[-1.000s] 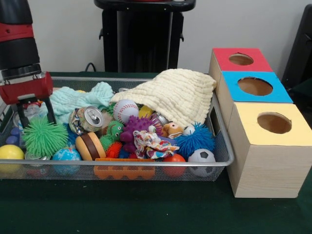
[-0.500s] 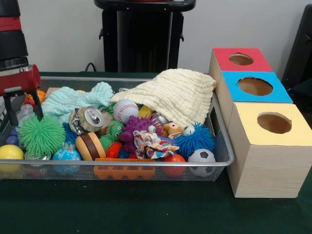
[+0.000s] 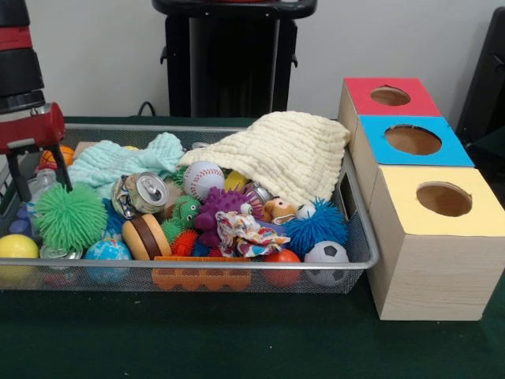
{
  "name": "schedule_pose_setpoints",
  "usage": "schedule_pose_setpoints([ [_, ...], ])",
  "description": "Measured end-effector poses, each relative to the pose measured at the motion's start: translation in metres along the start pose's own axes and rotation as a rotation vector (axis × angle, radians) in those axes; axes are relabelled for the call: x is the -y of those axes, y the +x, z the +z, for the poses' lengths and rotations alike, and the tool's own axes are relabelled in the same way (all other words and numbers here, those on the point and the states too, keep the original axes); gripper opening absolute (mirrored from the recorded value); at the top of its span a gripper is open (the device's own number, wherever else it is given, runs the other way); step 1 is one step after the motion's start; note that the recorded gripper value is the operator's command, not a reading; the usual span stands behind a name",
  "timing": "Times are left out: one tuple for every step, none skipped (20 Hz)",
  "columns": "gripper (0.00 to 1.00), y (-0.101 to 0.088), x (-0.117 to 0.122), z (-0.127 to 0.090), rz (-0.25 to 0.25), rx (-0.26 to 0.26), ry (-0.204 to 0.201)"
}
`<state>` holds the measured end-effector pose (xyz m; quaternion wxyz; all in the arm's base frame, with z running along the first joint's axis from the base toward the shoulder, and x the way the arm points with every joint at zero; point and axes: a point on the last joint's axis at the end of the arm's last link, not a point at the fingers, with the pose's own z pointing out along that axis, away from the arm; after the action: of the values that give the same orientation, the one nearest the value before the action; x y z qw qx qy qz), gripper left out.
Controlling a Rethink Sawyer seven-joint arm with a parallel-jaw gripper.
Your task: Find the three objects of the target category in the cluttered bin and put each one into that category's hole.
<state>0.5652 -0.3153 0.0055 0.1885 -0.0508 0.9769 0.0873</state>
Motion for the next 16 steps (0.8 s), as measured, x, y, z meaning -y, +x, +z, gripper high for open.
schedule_pose_setpoints([
  [1.00,0.000,0.000,0.000,0.000,-0.002,-0.002],
  [1.00,0.000,-0.001,0.001,0.000,-0.003,-0.004],
  [1.00,0.001,-0.001,0.002,0.000,-0.004,-0.006],
  [1.00,0.000,-0.002,0.002,0.000,-0.006,-0.007],
  [1.00,0.000,-0.002,0.003,-0.001,-0.007,-0.009],
  [1.00,0.000,-0.004,0.004,-0.003,-0.012,-0.012],
  [1.00,-0.001,-0.005,0.005,-0.005,-0.015,-0.015],
  [1.00,-0.001,-0.005,0.005,-0.007,-0.017,-0.016],
  [1.00,-0.001,-0.007,0.006,-0.010,-0.024,-0.020],
  [1.00,-0.001,-0.008,0.006,-0.012,-0.027,-0.023],
  [1.00,-0.001,-0.010,0.007,-0.014,-0.036,-0.029],
  [1.00,-0.001,-0.011,0.007,-0.015,-0.039,-0.031],
  [1.00,0.000,-0.011,0.007,-0.015,-0.041,-0.033],
  [1.00,0.000,-0.012,0.008,-0.016,-0.046,-0.036],
  [1.00,0.001,-0.012,0.008,-0.016,-0.048,-0.038],
  [1.00,0.001,-0.012,0.008,-0.017,-0.051,-0.039],
])
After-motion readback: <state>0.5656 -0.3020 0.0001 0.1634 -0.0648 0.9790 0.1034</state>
